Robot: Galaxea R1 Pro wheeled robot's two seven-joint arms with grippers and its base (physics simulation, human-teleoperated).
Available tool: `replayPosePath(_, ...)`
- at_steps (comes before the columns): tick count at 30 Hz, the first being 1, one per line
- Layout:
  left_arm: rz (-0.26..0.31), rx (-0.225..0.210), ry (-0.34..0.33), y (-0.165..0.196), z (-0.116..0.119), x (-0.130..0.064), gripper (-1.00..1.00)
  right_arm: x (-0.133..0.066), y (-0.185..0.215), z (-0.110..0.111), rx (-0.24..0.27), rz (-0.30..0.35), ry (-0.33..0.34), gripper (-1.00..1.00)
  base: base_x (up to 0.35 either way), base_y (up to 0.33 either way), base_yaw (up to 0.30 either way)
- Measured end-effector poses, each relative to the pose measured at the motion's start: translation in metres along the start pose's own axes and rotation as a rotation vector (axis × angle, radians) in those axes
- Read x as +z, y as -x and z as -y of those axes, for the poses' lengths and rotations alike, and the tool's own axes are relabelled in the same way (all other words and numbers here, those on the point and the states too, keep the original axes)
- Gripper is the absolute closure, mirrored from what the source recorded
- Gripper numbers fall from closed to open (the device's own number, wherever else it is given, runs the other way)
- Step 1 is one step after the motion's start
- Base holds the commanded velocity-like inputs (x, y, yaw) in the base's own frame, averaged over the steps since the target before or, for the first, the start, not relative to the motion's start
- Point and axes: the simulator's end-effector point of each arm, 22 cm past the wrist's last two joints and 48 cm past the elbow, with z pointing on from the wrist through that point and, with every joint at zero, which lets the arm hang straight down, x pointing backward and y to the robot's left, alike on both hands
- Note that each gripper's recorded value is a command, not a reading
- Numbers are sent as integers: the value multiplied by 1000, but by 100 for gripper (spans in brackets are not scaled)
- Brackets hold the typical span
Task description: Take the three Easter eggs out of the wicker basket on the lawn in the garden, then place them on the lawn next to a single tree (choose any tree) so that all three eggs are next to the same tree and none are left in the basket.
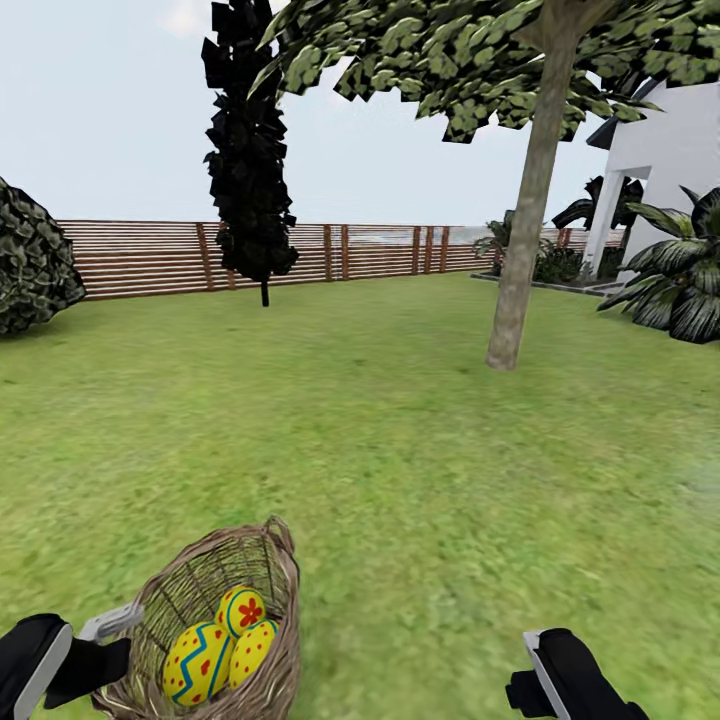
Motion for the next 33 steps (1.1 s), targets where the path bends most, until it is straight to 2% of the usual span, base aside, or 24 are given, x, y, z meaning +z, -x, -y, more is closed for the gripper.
replayPosePath(6, 0, 2, 3, 0, -1, 0, 100, 0, 0, -1, -2, 0, 0, -100, 337, 0, -15)
replayPosePath(13, -1, -3, -2, 0, 0, 0, 100, 1, -1, 0, 2, -2, 1, -100, 337, 0, -250)
replayPosePath(18, -2, 2, 4, 0, -1, 1, 100, 1, -1, 0, 2, -2, 0, -100, 337, 0, -30)
replayPosePath(33, -10, 2, 4, -3, -1, 3, 100, 3, -3, 0, 3, -10, 2, -100, 337, 0, -256)
